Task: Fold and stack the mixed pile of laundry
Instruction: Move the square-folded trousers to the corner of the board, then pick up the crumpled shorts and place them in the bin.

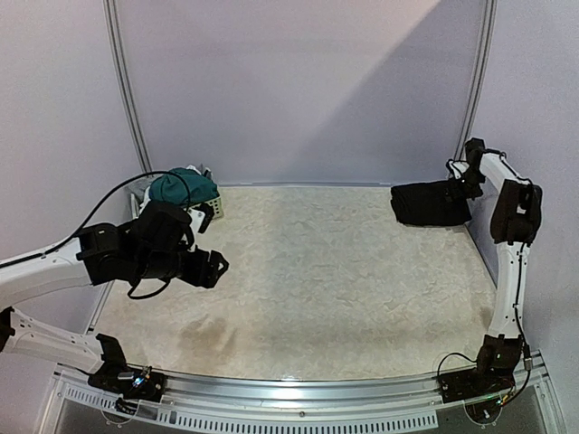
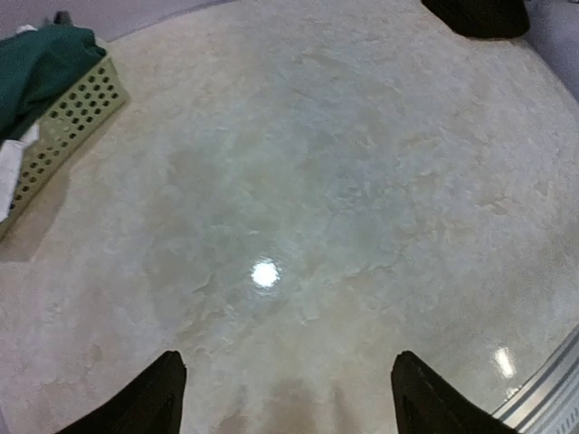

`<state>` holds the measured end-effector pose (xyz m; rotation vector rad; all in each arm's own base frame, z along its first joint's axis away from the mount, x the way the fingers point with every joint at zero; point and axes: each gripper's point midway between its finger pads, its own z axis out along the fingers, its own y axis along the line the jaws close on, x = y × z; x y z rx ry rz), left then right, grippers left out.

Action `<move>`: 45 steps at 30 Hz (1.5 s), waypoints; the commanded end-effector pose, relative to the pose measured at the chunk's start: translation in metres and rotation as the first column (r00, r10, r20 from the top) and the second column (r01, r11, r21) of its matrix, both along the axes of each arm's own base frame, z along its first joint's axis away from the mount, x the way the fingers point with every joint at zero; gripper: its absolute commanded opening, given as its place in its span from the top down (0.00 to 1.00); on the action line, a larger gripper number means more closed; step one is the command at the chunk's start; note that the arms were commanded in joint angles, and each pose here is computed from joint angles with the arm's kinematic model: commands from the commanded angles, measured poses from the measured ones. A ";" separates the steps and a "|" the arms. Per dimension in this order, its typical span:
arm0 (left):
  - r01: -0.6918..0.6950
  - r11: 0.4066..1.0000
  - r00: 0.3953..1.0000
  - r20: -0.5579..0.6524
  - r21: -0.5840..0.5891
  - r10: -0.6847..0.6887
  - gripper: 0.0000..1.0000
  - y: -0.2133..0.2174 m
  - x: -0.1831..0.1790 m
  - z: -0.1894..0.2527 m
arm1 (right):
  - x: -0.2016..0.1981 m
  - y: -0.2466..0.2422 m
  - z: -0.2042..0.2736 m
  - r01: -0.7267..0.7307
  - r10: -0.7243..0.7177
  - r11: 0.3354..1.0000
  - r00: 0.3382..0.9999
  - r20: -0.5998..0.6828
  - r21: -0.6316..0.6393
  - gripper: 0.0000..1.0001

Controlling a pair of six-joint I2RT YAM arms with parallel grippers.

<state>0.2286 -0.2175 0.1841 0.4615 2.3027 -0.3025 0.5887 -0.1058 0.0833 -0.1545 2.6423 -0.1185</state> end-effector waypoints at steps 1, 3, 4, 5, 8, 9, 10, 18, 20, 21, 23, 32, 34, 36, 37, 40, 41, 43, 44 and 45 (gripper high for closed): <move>-0.151 0.975 0.980 0.158 0.161 0.125 0.15 0.044 0.015 0.034 | -0.021 0.050 0.165 -0.090 0.038 0.981 0.957 0.286 0.173 0.01; -0.217 0.957 0.957 0.234 0.191 0.170 0.11 0.057 0.022 0.051 | -0.042 0.064 0.181 -0.120 0.051 0.966 0.956 0.289 0.228 0.01; -0.265 0.944 0.938 0.280 0.198 0.204 0.08 0.065 0.027 0.058 | -0.051 0.071 0.182 -0.132 0.056 0.957 0.957 0.284 0.257 0.01; -0.327 0.923 0.911 0.327 0.201 0.251 0.04 0.076 0.031 0.066 | -0.065 0.079 0.194 -0.155 0.067 0.949 0.950 0.306 0.274 0.01; -0.533 0.824 0.787 0.470 0.190 0.400 0.00 0.110 0.040 0.088 | -0.104 0.101 0.202 -0.208 0.108 0.933 0.940 0.323 0.292 0.01; -0.561 0.798 0.766 0.506 0.222 0.397 0.01 0.116 0.043 0.092 | -0.118 0.107 0.187 -0.215 0.124 0.931 0.947 0.297 0.295 0.01; -0.545 0.795 0.774 0.524 0.265 0.356 0.01 0.114 0.047 0.096 | -0.132 0.112 0.182 -0.234 0.145 0.928 0.943 0.299 0.289 0.01; -0.278 0.890 0.953 0.221 0.361 0.208 0.14 0.075 0.082 0.074 | -0.229 0.156 0.137 -0.406 0.299 0.843 0.899 0.320 0.354 0.01; -0.278 0.886 0.958 0.174 0.371 0.228 0.14 0.077 0.096 0.069 | -0.240 0.161 0.137 -0.439 0.314 0.830 0.877 0.364 0.343 0.01; -0.288 0.879 0.955 0.177 0.381 0.237 0.14 0.079 0.103 0.070 | -0.244 0.163 0.136 -0.438 0.302 0.828 0.875 0.379 0.350 0.01; -0.313 0.866 0.947 0.196 0.391 0.254 0.15 0.084 0.120 0.073 | -0.254 0.169 0.143 -0.460 0.292 0.813 0.852 0.434 0.357 0.01; -0.369 0.834 0.929 0.186 0.410 0.320 0.31 0.106 0.202 0.057 | -0.261 0.179 0.116 -0.425 0.329 0.755 0.904 0.273 0.499 0.01; -0.364 0.837 0.931 0.168 0.408 0.323 0.32 0.108 0.217 0.047 | -0.265 0.182 0.105 -0.451 0.373 0.738 0.893 0.252 0.503 0.01; -0.347 0.842 0.938 0.141 0.413 0.317 0.33 0.110 0.229 0.036 | -0.271 0.185 0.102 -0.476 0.396 0.721 0.879 0.265 0.503 0.01; -0.336 0.846 0.942 0.129 0.414 0.311 0.33 0.110 0.236 0.031 | -0.274 0.188 0.104 -0.498 0.408 0.710 0.867 0.286 0.497 0.01; -0.304 0.850 0.951 0.081 0.430 0.300 0.37 0.112 0.251 0.013 | -0.277 0.187 0.111 -0.522 0.410 0.717 0.852 0.325 0.462 0.01; -0.304 0.850 0.950 0.070 0.431 0.305 0.39 0.115 0.255 0.008 | -0.278 0.187 0.113 -0.526 0.411 0.722 0.849 0.333 0.450 0.01; -0.301 0.854 0.949 0.047 0.423 0.311 0.43 0.119 0.264 0.001 | -0.279 0.186 0.114 -0.533 0.418 0.726 0.844 0.337 0.435 0.01; -0.302 0.855 0.948 0.039 0.421 0.316 0.44 0.121 0.268 -0.002 | -0.281 0.186 0.113 -0.536 0.423 0.725 0.842 0.334 0.432 0.01; -0.307 0.854 0.946 0.040 0.419 0.320 0.44 0.122 0.272 -0.002 | -0.281 0.186 0.112 -0.540 0.428 0.725 0.840 0.333 0.429 0.01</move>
